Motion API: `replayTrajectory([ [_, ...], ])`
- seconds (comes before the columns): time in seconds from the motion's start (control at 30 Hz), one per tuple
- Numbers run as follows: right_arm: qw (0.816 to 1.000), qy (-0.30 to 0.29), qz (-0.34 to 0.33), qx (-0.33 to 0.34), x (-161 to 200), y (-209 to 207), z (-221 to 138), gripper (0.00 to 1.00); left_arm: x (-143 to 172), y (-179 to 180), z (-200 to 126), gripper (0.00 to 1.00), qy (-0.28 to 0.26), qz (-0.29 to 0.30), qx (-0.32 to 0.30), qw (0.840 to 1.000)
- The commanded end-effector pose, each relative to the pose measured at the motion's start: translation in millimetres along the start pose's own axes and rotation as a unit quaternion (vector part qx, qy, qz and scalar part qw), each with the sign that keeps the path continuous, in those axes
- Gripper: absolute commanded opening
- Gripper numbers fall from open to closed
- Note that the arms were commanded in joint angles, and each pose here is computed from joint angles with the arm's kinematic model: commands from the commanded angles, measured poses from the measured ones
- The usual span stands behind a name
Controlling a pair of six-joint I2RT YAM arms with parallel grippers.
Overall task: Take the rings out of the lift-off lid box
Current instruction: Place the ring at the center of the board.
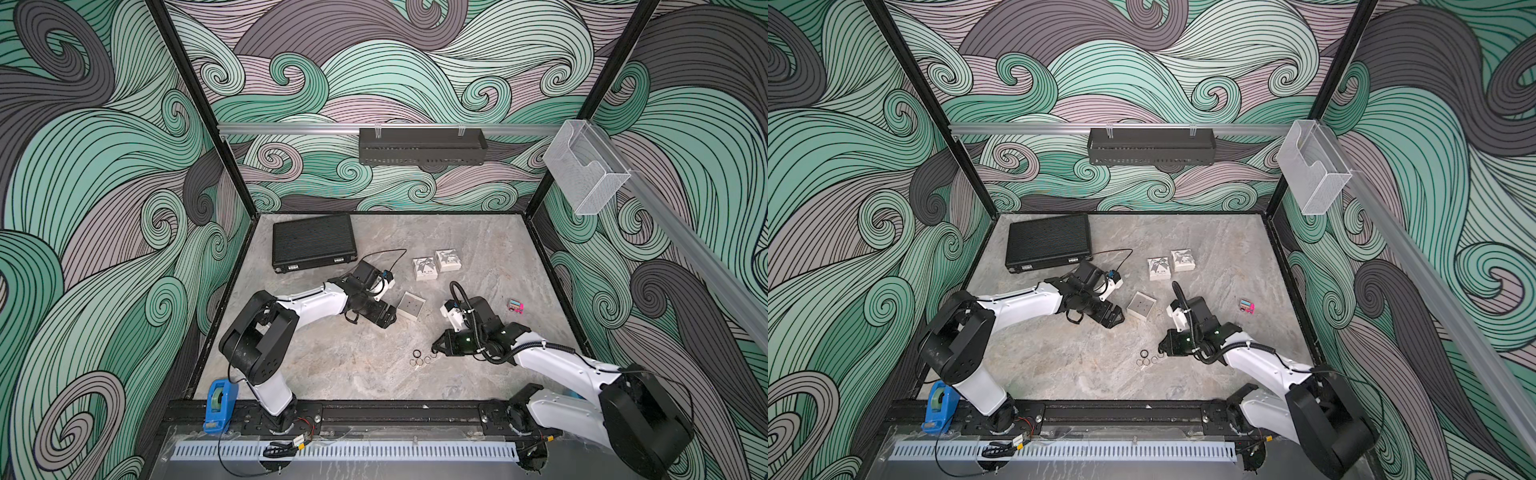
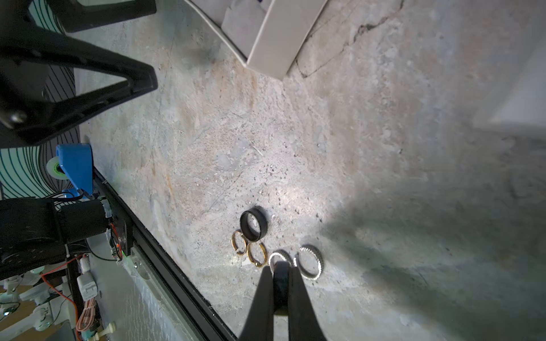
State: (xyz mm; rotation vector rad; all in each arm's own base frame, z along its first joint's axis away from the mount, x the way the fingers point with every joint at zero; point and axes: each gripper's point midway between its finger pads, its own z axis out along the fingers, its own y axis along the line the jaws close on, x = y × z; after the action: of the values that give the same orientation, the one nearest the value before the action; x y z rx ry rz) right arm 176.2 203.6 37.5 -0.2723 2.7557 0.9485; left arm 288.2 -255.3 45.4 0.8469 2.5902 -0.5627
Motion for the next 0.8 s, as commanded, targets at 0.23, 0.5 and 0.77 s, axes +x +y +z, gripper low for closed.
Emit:
replayTrajectory([
  [0.23, 1.0, -0.006, -0.015, -0.013, -24, 11, 25, 0.0, -12, 18, 5, 0.95, -0.012, -0.029, -0.014, 0.999],
  [0.5, 1.0, 0.006, -0.013, -0.011, -21, 8, 31, 0.0, -10, 30, 5, 0.95, -0.01, -0.044, -0.021, 0.999],
  [0.77, 1.0, 0.015, -0.007, 0.007, -9, -2, 29, 0.21, -12, 33, 13, 0.95, -0.005, -0.05, -0.021, 0.999],
])
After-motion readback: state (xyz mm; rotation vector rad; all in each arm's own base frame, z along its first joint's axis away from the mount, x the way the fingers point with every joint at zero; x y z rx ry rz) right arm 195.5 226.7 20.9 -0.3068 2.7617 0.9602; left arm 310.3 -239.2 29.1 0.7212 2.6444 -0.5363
